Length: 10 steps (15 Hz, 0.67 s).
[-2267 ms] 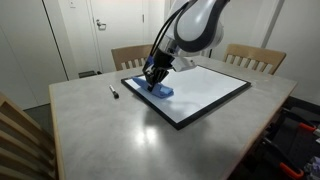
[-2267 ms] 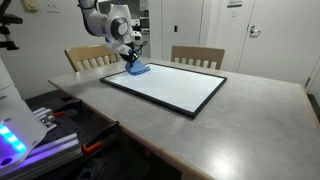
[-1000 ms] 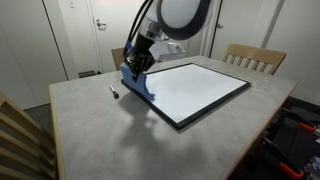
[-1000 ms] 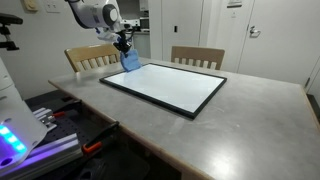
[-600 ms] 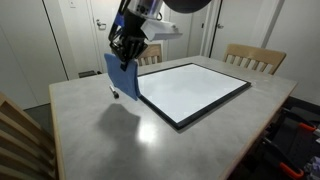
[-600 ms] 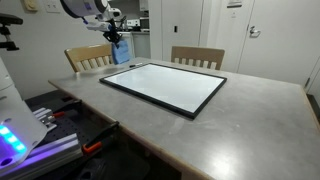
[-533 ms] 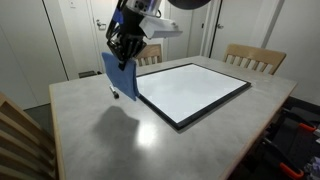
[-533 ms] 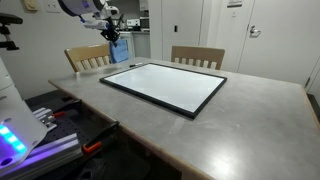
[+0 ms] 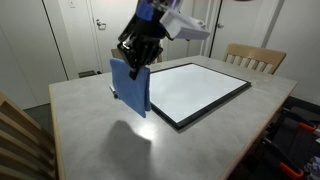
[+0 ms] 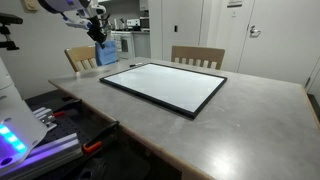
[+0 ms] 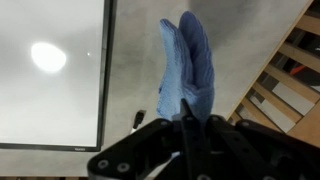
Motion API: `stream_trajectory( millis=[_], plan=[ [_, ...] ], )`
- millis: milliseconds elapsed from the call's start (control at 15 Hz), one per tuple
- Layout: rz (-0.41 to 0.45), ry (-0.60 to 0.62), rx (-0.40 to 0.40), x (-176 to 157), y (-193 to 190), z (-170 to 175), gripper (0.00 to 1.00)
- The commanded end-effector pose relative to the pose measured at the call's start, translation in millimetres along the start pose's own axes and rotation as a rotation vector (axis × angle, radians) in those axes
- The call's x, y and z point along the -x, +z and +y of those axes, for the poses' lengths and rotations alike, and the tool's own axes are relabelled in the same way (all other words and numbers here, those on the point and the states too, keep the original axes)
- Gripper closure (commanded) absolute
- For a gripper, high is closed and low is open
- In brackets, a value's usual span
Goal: Use the cloth to wipe the white board
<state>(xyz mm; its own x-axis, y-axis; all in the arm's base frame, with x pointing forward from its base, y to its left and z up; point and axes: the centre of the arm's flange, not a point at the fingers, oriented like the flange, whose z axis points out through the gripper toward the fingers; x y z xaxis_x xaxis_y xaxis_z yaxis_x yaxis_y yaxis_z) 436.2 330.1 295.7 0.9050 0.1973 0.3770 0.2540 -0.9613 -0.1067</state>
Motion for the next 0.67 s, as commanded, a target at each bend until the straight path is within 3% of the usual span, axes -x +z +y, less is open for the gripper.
stream_trajectory(
  millis=[0, 267, 467, 600],
  plan=[
    [0.055, 0.105, 0.008, 33, 16, 59, 0.99],
    [0.099, 0.215, -0.079, 64, 47, 121, 0.99],
    [0.122, 0.229, -0.138, 84, 54, 136, 0.99],
    [0.093, 0.212, -0.148, 86, 54, 140, 0.99]
  ],
)
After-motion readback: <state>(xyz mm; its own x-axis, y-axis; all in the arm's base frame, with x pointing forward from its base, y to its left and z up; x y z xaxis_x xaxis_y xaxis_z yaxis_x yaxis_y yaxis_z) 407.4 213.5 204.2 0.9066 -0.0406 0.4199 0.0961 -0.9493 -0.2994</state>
